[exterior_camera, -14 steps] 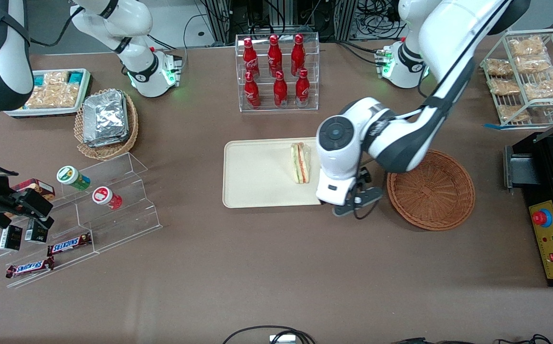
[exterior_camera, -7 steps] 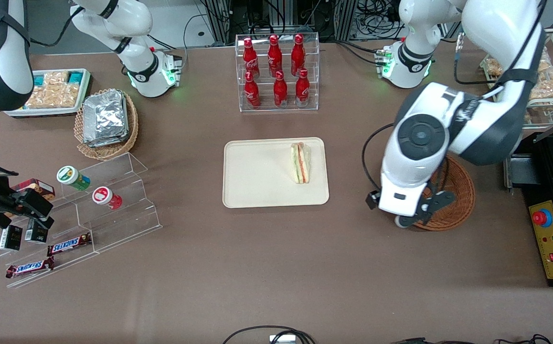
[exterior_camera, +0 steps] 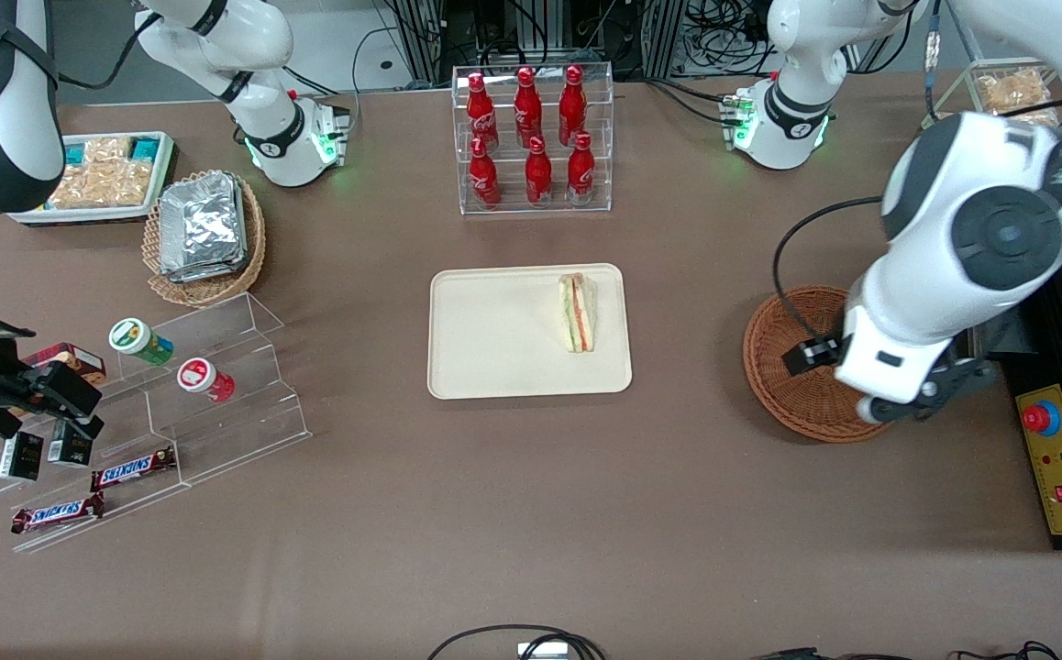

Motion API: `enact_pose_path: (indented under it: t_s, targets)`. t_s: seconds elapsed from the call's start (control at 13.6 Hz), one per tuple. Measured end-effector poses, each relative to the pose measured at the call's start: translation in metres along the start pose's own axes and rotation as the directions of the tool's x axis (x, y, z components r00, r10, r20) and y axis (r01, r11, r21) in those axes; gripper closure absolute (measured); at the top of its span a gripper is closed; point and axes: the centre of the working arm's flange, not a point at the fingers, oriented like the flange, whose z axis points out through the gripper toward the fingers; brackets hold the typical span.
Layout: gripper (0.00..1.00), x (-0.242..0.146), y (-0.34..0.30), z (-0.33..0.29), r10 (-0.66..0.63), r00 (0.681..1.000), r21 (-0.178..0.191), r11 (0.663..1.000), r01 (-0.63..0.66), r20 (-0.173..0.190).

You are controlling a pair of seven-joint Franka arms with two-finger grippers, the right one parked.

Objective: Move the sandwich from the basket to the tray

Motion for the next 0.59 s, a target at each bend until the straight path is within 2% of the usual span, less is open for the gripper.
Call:
enact_pose_path:
  t_s: [0.37,0.59]
  targets:
    - [0.00,-0.001,-0.101,-0.047,0.134,0.990,-0.045,0.990,-0.132,0.035]
    - [0.00,-0.011,-0.153,-0.064,0.250,0.968,-0.052,0.967,-0.248,0.024]
